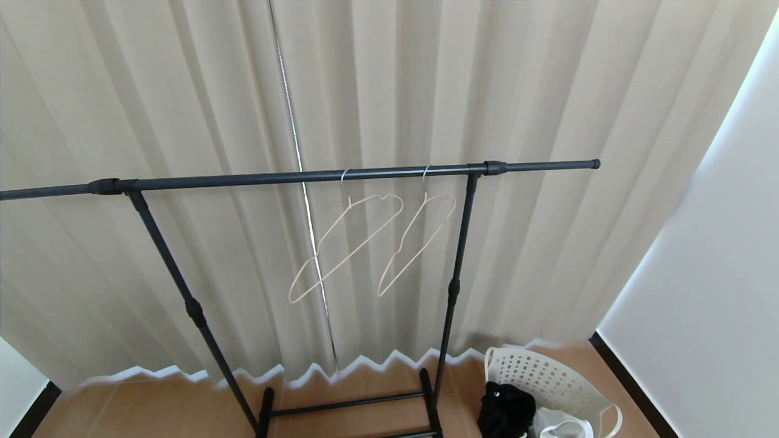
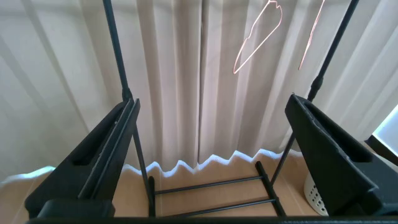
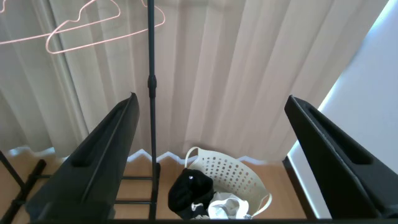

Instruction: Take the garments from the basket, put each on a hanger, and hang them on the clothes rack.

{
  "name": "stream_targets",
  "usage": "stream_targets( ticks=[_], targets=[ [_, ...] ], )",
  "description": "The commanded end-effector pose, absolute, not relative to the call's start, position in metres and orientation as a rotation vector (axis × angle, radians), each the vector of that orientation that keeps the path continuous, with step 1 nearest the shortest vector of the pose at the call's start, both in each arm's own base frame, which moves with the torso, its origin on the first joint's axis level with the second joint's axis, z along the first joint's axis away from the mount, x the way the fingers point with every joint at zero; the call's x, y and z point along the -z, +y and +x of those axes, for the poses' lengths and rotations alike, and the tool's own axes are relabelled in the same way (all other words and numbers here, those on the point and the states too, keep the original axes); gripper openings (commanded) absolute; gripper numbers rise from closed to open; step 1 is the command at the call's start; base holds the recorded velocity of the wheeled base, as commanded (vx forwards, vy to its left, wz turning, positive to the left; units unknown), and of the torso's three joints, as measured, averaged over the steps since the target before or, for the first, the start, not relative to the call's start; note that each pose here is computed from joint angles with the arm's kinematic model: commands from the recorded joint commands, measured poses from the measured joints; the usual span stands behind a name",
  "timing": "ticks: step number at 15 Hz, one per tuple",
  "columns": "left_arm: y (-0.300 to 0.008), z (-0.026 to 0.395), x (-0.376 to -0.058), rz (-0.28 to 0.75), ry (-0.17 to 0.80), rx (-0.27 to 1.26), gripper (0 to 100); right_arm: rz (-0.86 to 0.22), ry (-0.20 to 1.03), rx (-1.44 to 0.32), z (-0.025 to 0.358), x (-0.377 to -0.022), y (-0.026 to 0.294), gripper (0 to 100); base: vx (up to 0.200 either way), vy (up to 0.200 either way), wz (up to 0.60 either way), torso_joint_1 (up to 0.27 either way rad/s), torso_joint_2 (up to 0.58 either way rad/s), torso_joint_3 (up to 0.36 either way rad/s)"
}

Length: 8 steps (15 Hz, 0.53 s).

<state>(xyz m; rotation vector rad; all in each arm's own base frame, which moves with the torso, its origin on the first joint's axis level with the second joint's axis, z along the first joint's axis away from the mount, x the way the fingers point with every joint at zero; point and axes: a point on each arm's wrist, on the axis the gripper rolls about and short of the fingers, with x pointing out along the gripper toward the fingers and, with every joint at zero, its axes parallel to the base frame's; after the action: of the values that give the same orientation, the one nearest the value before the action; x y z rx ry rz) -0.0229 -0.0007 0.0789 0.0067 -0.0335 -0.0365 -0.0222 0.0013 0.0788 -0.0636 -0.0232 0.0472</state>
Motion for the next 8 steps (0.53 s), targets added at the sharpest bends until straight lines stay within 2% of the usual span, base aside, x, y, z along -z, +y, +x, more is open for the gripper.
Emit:
stream_targets(
  ticks=[1,3,8],
  targets=[
    [-0.0008,-0.0229,-0.0791,0.007,-0.035,0.037,100,-0.079,-0.022,-0.05,-0.0221,-0.0787,0.0013,100,0.0,0.0,0.0,0.0,0.0,0.0],
    [-0.0008,-0.0229,-0.0791,0.007,-0.035,0.037,100,-0.036,-0.024,-0.049,-0.0222,-0.079,0.0013,100,0.0,0.0,0.0,0.0,0.0,0.0],
    [-0.0008,-0.0229,-0.0788,0.014,-0.032,0.04,100,-0.028,-0.024,-0.052,-0.0222,-0.079,0.0014,100,0.0,0.0,0.0,0.0,0.0,0.0]
  ],
)
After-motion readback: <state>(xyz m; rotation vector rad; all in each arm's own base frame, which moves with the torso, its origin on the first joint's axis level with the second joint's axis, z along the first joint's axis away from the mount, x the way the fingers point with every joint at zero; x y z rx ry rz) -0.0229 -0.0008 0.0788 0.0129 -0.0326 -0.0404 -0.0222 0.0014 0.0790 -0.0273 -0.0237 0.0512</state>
